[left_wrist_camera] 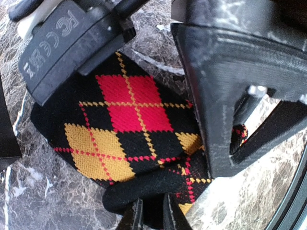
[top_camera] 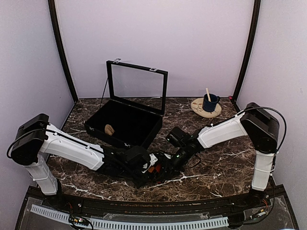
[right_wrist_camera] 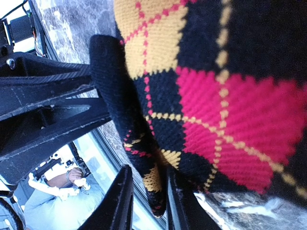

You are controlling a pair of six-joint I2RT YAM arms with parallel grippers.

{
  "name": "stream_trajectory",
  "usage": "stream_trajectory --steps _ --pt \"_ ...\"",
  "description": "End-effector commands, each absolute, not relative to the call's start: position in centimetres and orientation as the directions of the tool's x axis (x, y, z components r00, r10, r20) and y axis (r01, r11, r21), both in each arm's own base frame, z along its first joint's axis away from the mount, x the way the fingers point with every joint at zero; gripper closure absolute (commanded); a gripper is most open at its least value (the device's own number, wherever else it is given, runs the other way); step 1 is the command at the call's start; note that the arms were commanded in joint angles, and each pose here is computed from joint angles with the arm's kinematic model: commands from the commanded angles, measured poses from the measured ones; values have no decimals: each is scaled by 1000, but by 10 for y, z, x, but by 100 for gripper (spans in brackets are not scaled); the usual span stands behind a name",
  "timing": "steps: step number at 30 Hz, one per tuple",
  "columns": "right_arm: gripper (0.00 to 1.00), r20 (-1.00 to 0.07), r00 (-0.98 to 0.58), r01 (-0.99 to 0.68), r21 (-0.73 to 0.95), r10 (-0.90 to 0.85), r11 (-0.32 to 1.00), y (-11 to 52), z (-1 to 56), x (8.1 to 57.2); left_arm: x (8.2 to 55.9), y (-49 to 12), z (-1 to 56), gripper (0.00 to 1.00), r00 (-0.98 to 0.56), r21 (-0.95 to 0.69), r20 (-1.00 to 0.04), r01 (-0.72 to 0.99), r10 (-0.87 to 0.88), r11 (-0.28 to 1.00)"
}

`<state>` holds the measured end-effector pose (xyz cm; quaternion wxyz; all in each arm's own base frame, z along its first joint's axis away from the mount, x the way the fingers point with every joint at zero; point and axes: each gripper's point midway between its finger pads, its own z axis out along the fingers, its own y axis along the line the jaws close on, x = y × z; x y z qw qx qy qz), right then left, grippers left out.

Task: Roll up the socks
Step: Roll the sock at the center of the board.

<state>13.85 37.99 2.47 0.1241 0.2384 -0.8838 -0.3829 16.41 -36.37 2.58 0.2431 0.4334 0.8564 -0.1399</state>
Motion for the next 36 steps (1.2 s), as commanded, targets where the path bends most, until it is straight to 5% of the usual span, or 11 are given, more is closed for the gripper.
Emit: stream_trajectory --steps 1,18,36 --pt "76 31 -897 -315 655 -441 687 366 6 153 158 -347 5 83 -542 -26 -461 800 703 600" --pt "74 47 -941 -221 666 -336 713 354 2 160 155 -343 1 83 -562 -52 -455 791 691 609" --pt "67 -56 -950 -271 641 -308 718 337 20 168 157 -349 -6 83 -570 -79 -419 798 707 597"
